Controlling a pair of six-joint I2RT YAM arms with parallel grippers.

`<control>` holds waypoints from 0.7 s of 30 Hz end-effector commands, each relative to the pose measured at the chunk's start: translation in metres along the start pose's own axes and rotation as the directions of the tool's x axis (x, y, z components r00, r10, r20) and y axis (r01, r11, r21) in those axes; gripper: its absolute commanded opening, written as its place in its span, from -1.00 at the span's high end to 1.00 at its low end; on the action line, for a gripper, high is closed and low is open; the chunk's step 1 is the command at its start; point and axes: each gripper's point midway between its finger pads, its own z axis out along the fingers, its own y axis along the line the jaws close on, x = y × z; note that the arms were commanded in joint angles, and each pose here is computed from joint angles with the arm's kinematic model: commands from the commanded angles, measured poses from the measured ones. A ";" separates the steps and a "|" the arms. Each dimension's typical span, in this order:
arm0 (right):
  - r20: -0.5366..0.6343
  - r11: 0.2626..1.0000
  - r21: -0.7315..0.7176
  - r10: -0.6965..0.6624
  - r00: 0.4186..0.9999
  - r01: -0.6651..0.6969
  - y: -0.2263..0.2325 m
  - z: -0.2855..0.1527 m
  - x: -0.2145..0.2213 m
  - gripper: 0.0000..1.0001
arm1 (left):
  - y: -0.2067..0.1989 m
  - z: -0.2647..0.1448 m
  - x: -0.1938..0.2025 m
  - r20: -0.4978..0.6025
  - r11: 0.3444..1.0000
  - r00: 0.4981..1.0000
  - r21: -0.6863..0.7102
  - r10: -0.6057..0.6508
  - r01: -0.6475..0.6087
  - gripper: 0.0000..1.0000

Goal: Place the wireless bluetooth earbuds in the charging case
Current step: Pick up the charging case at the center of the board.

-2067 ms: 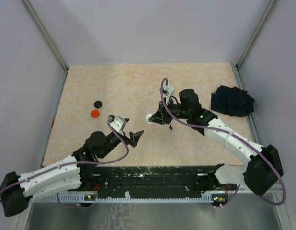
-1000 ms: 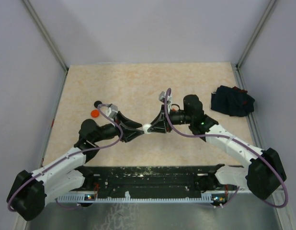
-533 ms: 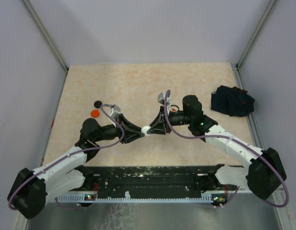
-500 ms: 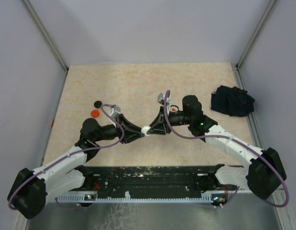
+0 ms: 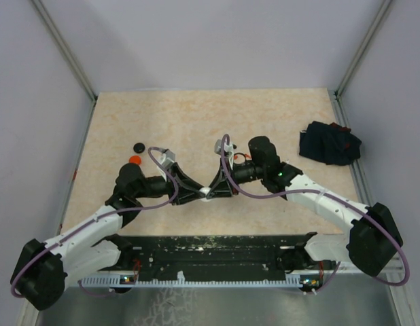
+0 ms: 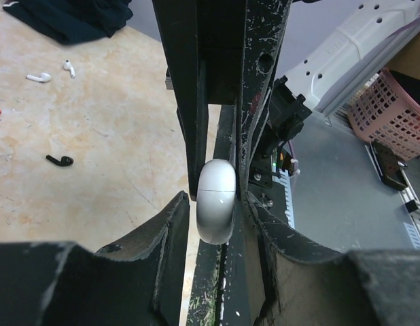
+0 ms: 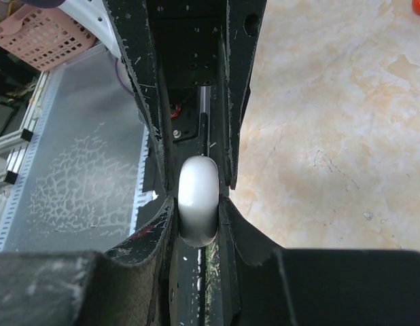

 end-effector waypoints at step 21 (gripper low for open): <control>0.042 0.988 -0.040 -0.146 0.988 0.148 0.016 0.001 -0.032 1.00 | -0.009 0.000 0.008 -0.102 0.997 0.995 0.080 0.012 -0.003 0.15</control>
